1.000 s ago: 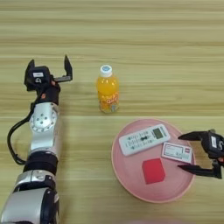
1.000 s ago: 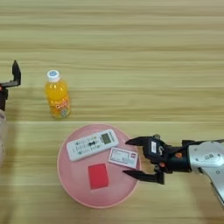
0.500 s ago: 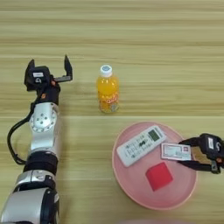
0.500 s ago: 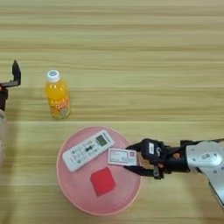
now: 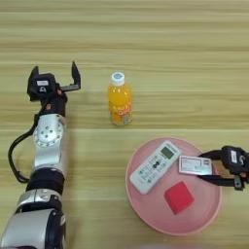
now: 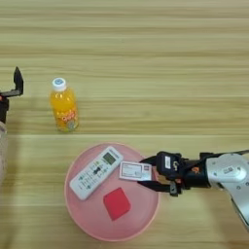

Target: Move the objects on the table

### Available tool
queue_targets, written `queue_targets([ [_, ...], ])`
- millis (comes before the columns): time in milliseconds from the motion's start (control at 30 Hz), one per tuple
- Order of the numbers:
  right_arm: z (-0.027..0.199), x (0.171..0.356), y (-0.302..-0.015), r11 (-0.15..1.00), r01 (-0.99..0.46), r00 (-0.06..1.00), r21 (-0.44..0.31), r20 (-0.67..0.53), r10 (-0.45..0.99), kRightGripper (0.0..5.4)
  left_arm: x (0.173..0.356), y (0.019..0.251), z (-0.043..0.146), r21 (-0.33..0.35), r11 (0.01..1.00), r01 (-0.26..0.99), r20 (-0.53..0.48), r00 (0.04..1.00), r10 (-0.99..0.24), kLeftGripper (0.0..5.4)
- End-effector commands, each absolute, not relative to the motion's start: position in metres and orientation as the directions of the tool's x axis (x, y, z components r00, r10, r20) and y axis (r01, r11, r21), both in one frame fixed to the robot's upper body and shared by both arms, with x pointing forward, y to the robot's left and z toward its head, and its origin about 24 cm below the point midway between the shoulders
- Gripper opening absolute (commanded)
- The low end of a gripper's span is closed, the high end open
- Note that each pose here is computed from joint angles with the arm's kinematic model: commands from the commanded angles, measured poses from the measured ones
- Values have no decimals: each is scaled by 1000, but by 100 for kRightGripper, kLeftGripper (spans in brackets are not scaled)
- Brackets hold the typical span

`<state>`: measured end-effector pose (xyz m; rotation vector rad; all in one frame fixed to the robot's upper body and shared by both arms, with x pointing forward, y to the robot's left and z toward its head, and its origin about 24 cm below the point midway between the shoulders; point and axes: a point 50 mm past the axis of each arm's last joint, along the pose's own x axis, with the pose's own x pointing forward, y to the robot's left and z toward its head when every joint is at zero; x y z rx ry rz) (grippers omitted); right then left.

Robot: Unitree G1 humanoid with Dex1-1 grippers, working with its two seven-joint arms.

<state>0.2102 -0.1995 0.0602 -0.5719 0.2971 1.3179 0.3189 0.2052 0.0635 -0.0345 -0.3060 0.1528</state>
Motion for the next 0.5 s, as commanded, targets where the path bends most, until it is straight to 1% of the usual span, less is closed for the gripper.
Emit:
queue_targets([
  [33, 80, 219, -202, 150, -950, 269, -272, -475, 838, 211, 322, 202, 69, -60, 989, -138, 319, 936, 150, 540],
  [167, 95, 227, -204, 212, -932, 321, -293, -400, 859, 211, 322, 202, 68, -60, 989, -138, 320, 936, 150, 540],
  [233, 105, 236, -203, 283, -908, 380, -308, -324, 867, 211, 322, 202, 68, -59, 989, -138, 320, 935, 150, 540],
  [300, 110, 244, -203, 346, -886, 431, -310, -273, 860, 211, 322, 202, 68, -58, 989, -138, 321, 935, 150, 540],
  [367, 111, 252, -204, 405, -861, 485, -309, -257, 836, 211, 322, 202, 68, -59, 989, -138, 321, 935, 150, 540],
  [433, 107, 261, -206, 470, -831, 545, -298, -264, 796, 211, 322, 202, 68, -59, 989, -138, 321, 935, 150, 540],
  [500, 103, 266, -207, 508, -813, 576, -283, -272, 771, 211, 322, 202, 68, -59, 989, -138, 321, 935, 150, 540],
])
